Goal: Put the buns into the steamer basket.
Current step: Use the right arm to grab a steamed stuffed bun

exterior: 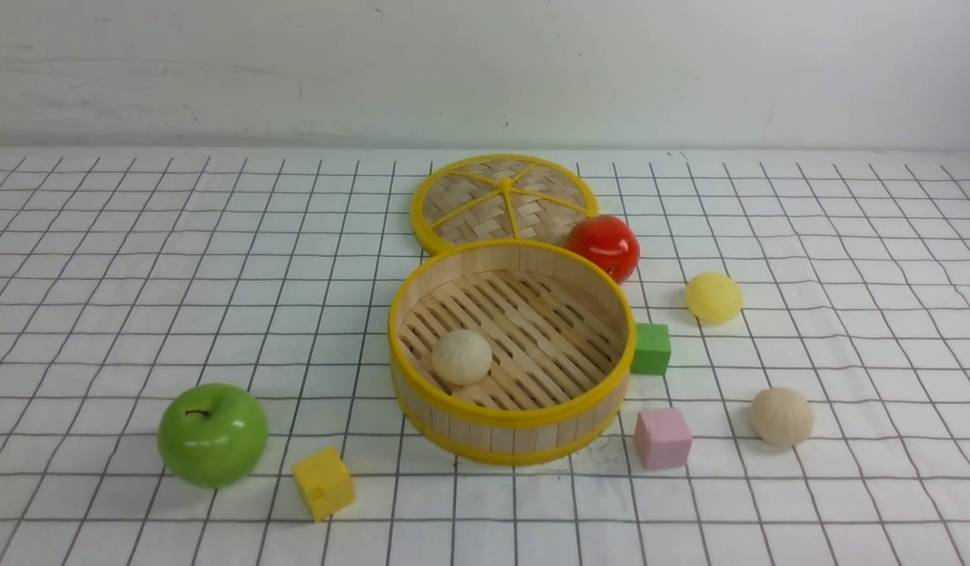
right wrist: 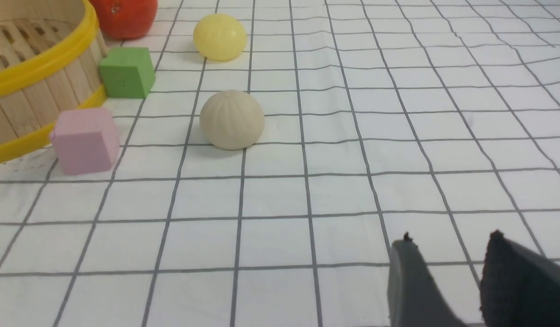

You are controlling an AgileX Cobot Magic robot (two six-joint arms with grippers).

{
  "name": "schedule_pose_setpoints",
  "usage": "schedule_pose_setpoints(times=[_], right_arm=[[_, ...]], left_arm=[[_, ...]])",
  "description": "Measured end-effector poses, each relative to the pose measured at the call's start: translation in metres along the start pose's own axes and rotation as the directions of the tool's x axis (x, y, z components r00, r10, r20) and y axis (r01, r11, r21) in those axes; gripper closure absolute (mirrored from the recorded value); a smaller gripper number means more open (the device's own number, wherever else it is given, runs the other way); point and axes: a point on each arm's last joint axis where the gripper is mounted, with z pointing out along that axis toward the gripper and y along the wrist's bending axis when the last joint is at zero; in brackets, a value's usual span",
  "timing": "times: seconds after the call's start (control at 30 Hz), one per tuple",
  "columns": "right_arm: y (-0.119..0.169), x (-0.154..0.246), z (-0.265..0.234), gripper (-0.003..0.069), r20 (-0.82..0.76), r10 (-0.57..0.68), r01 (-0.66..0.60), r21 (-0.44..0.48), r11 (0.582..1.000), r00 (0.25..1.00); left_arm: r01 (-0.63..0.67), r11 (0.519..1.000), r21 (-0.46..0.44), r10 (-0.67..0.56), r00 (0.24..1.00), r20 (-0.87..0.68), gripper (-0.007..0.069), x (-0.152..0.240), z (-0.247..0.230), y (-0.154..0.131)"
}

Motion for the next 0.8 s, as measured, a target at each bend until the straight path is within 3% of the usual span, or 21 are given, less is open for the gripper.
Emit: schedule_pose_setpoints(times=[0.23,0.4,0.6,0.8], right_arm=[[0.000,0.000,0.000,0.0420,0.000,0.000,0.000,0.000,1.000,1.000],[0.000,0.000,0.000,0.0420,0.000,0.000,0.000,0.000,1.000,1.000],[0.000,0.000,0.000,0.0420,0.000,0.000,0.000,0.000,1.000,1.000],[0.000,0.000,0.000,0.0420,0.000,0.000,0.000,0.000,1.000,1.000]], left_arm=[[-0.035,0.999,0.029,0.024,0.948,0.317,0.0638,-0.005,0.022,0.000],[-0.041,0.998,-0.040,0.055,0.857,0.512,0.0638,0.031,0.045,0.014],[0.049,0.992,-0.112,0.018,0.851,0.525,0.0638,0.087,0.076,0.033],[0.101,0.974,-0.201,-0.021,0.930,0.366,0.0638,0.151,0.127,0.057]])
